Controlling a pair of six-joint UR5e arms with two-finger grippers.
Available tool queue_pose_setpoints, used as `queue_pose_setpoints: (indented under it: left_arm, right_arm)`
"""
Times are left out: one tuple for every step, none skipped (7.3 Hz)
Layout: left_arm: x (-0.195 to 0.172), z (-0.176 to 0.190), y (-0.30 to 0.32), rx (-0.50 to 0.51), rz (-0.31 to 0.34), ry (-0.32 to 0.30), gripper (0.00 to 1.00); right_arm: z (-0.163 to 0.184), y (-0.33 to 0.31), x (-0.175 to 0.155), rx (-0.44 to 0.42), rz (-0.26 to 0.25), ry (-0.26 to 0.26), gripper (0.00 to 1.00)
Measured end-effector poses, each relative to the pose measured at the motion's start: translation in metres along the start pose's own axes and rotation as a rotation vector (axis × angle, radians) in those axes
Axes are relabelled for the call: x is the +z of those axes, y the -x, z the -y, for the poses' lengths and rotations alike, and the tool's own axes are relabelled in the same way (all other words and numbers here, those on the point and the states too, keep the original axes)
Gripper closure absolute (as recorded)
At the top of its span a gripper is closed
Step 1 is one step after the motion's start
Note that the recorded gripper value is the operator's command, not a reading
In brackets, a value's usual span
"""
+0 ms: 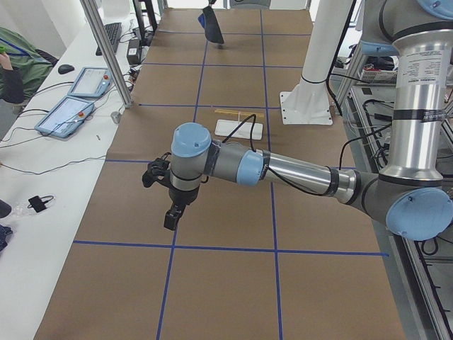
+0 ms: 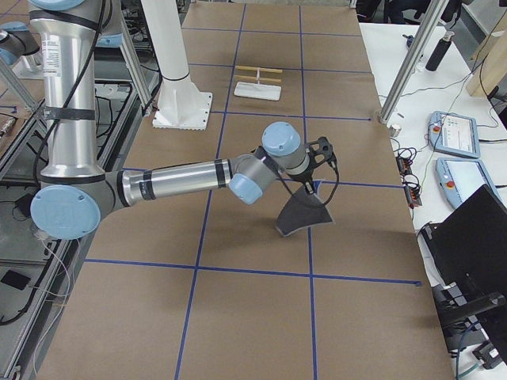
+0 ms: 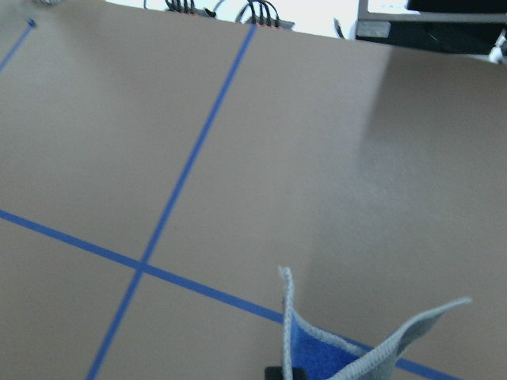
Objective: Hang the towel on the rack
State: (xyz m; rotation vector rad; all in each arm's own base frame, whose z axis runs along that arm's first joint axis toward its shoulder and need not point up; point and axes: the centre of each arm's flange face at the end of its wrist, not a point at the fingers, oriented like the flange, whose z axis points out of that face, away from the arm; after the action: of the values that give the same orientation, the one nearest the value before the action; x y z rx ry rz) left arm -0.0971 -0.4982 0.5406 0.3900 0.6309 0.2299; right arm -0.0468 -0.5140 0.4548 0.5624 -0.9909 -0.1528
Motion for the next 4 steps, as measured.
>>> queue_pose_setpoints:
  left_arm:
    - [-0.006, 0.018, -0.006, 0.063, 0.013, -0.085, 0.01]
    - [-0.009, 0.040, -0.016, 0.089, 0.004, -0.146, 0.01]
    - [-0.006, 0.056, -0.032, 0.099, -0.028, -0.182, 0.01]
    - [0.000, 0.065, -0.049, 0.128, -0.062, -0.208, 0.01]
  right_arm:
    - [0.038, 0.049, 0.016, -0.058, 0.059, -0.012, 1.00]
    - [0.065, 0.096, 0.030, -0.107, 0.113, -0.020, 1.00]
    - [0.085, 0.139, 0.040, -0.138, 0.159, -0.030, 1.00]
    - [0.101, 0.184, 0.051, -0.166, 0.197, -0.045, 1.00]
